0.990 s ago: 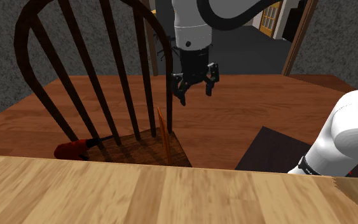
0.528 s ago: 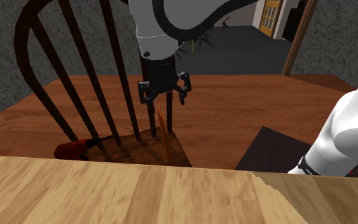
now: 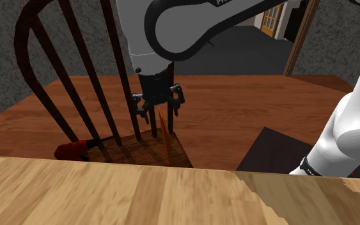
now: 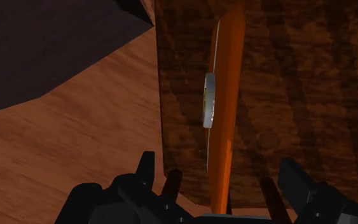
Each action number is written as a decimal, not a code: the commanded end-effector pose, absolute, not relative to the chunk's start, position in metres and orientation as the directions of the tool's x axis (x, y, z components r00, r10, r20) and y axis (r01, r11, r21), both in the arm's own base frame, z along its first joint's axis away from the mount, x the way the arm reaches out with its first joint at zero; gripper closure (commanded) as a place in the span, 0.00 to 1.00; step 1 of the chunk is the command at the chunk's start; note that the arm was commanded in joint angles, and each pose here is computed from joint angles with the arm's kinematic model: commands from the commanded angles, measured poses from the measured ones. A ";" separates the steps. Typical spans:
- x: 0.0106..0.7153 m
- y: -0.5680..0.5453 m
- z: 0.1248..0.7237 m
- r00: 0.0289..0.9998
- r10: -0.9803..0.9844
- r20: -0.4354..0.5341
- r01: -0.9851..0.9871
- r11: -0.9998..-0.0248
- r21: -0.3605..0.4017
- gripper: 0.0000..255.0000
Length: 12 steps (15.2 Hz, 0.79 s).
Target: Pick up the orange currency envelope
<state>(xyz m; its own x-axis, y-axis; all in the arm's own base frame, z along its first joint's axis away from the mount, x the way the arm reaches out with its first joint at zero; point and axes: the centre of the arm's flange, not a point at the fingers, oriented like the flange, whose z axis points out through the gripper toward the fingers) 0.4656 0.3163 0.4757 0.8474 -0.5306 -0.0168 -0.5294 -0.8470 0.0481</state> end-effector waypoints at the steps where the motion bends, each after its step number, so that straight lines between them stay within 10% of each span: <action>1: 0.466 0.316 0.467 0.847 -0.531 -0.017 -0.530 -0.847 0.048 0.00; 2: 0.466 0.316 0.467 0.847 -0.531 -0.017 -0.530 -0.847 0.048 0.00; 3: 0.466 0.316 0.467 0.847 -0.531 -0.017 -0.530 -0.847 0.048 1.00; 12: 0.466 0.316 0.467 0.847 -0.531 -0.017 -0.530 -0.847 0.048 1.00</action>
<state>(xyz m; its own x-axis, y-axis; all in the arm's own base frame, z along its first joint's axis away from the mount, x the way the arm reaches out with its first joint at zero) 0.4657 0.3162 0.4680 0.8473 -0.5309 -0.0159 -0.5298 -0.8468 0.0468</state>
